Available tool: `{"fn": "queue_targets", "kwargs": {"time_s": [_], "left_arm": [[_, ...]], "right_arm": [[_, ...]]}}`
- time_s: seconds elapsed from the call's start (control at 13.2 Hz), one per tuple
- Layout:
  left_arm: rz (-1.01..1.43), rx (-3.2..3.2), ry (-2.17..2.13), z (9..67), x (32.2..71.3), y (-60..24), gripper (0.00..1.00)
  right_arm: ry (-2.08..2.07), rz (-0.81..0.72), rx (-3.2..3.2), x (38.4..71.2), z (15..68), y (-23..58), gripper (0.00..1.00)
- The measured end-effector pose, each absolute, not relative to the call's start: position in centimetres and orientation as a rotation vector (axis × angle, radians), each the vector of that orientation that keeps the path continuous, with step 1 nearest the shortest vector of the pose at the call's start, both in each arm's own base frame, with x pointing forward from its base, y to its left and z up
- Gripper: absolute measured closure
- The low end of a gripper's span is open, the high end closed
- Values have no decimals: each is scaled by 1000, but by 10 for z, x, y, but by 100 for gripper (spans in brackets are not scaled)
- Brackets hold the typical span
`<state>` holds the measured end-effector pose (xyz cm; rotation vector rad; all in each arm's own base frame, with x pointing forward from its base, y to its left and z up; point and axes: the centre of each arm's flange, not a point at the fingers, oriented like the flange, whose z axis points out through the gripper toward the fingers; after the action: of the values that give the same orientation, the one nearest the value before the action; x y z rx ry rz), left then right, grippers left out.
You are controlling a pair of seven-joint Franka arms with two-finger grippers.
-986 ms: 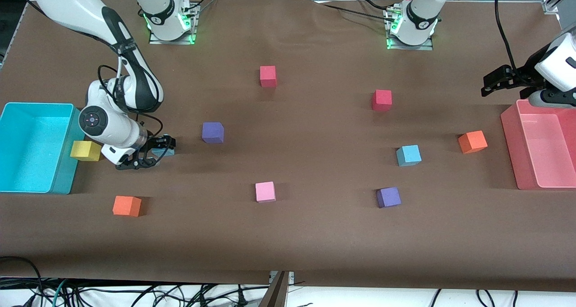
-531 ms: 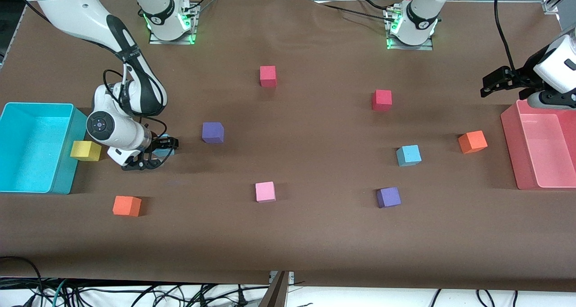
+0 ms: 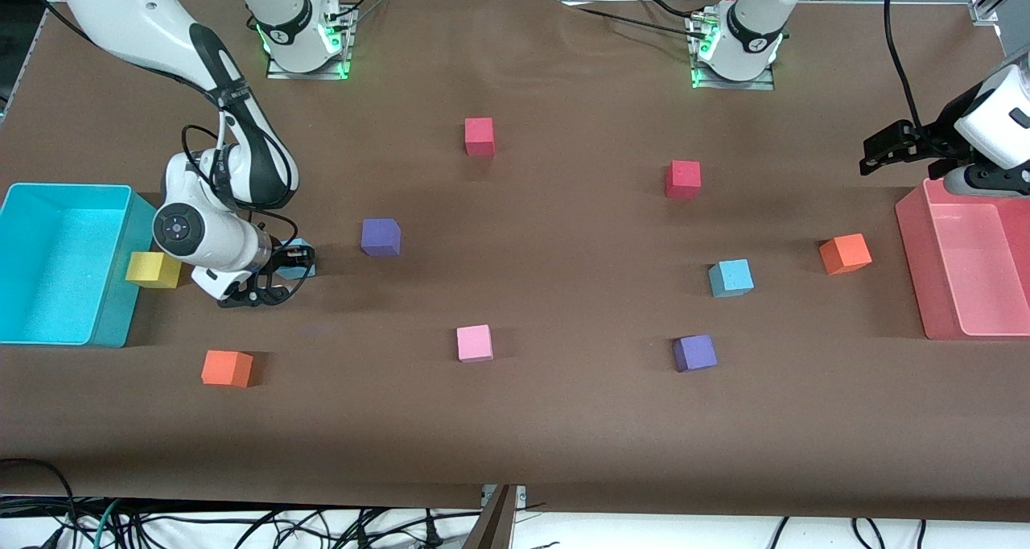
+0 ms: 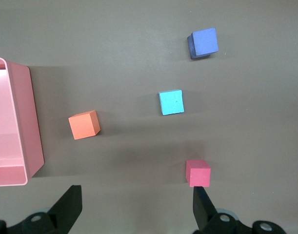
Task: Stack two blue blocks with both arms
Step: 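Close the right gripper on the light blue cube, then lift the light blue cube and carry it toward the table middle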
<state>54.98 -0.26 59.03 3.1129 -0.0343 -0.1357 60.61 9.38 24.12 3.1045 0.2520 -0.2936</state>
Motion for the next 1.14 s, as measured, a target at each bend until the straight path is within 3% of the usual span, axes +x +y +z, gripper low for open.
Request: {"fn": "queue_targets", "kwargs": {"time_s": [0.3, 0.53, 1.14], "left_arm": [[-139, 3113, -33, 589, 550, -2, 0], [-130, 3113, -22, 588, 552, 2, 0], [-79, 3116, 47, 571, 563, 25, 0]], "right_arm": [[281, -328, 3077, 629, 326, 153, 47], [192, -319, 3058, 619, 360, 222, 47], [-41, -280, 3108, 568, 354, 435, 47]]}}
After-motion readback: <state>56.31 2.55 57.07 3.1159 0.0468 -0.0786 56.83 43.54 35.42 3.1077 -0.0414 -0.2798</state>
